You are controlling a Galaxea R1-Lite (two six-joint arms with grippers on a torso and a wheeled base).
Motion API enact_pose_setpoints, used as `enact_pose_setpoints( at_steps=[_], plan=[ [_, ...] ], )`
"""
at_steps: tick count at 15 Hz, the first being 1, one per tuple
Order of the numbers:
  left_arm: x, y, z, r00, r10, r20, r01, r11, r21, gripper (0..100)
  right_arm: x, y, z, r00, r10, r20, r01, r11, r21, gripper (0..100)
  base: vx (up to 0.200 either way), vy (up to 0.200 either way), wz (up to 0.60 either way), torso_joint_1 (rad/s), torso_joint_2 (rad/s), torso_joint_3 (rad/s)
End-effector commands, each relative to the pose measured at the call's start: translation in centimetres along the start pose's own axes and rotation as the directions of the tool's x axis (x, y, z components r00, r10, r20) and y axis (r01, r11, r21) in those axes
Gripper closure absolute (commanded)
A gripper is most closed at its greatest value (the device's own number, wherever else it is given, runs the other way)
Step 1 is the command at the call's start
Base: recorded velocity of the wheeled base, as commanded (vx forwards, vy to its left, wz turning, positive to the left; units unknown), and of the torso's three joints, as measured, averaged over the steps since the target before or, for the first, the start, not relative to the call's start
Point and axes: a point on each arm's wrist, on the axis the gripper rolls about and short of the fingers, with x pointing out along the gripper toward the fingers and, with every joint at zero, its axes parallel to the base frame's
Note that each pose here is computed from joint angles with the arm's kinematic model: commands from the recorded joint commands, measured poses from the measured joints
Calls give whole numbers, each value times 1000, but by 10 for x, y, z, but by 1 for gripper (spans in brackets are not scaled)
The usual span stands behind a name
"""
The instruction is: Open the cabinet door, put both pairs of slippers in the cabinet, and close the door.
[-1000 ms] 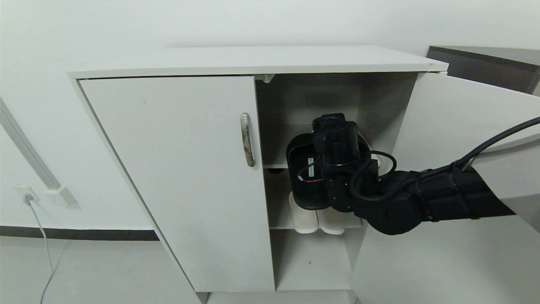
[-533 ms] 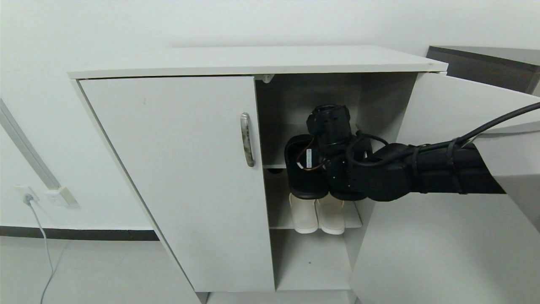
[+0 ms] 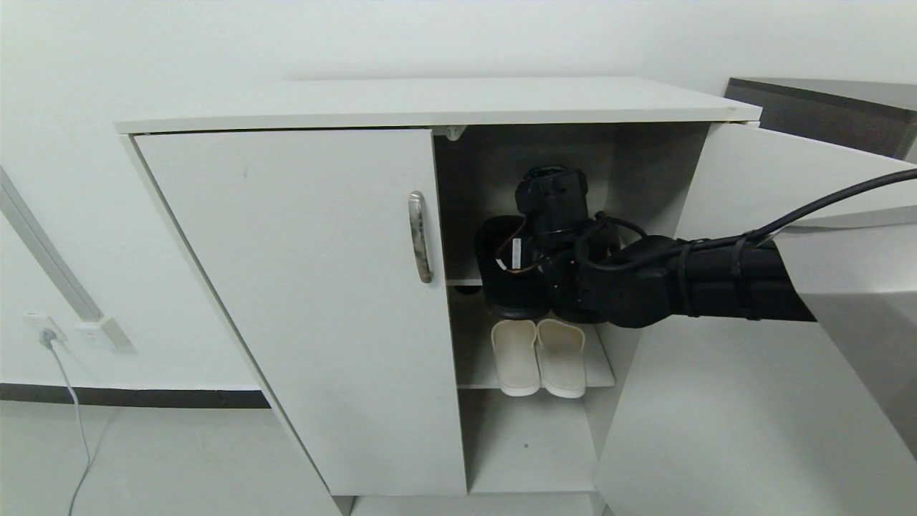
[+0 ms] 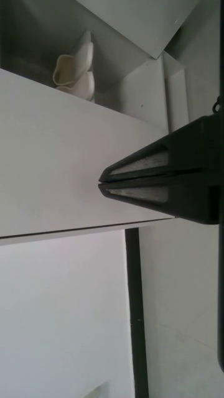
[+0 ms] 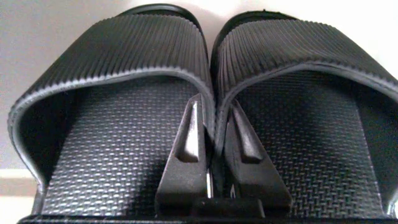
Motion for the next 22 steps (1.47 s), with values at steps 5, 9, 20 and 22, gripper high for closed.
enact_pose_setpoints(
  at_steps=[5, 9, 20, 22],
  plan=[
    [0, 0, 0, 1000, 0, 0, 0, 1000, -2, 100, 22, -3, 4, 997, -64, 36, 64, 998, 14, 100, 0, 0, 0, 0, 0, 0],
    [0, 0, 0, 1000, 0, 0, 0, 1000, -2, 100, 28, -6, 7, 996, -76, 49, 76, 997, 2, 100, 0, 0, 0, 0, 0, 0],
    [0, 0, 0, 1000, 0, 0, 0, 1000, -2, 100, 8, -15, 15, 996, -89, 13, 89, 996, -11, 0, 0, 0, 0, 0, 0, 0],
    [0, 0, 0, 1000, 0, 0, 0, 1000, -2, 100, -26, -22, 28, 997, -68, 21, 68, 997, 21, 0, 0, 0, 0, 0, 0, 0]
  ],
)
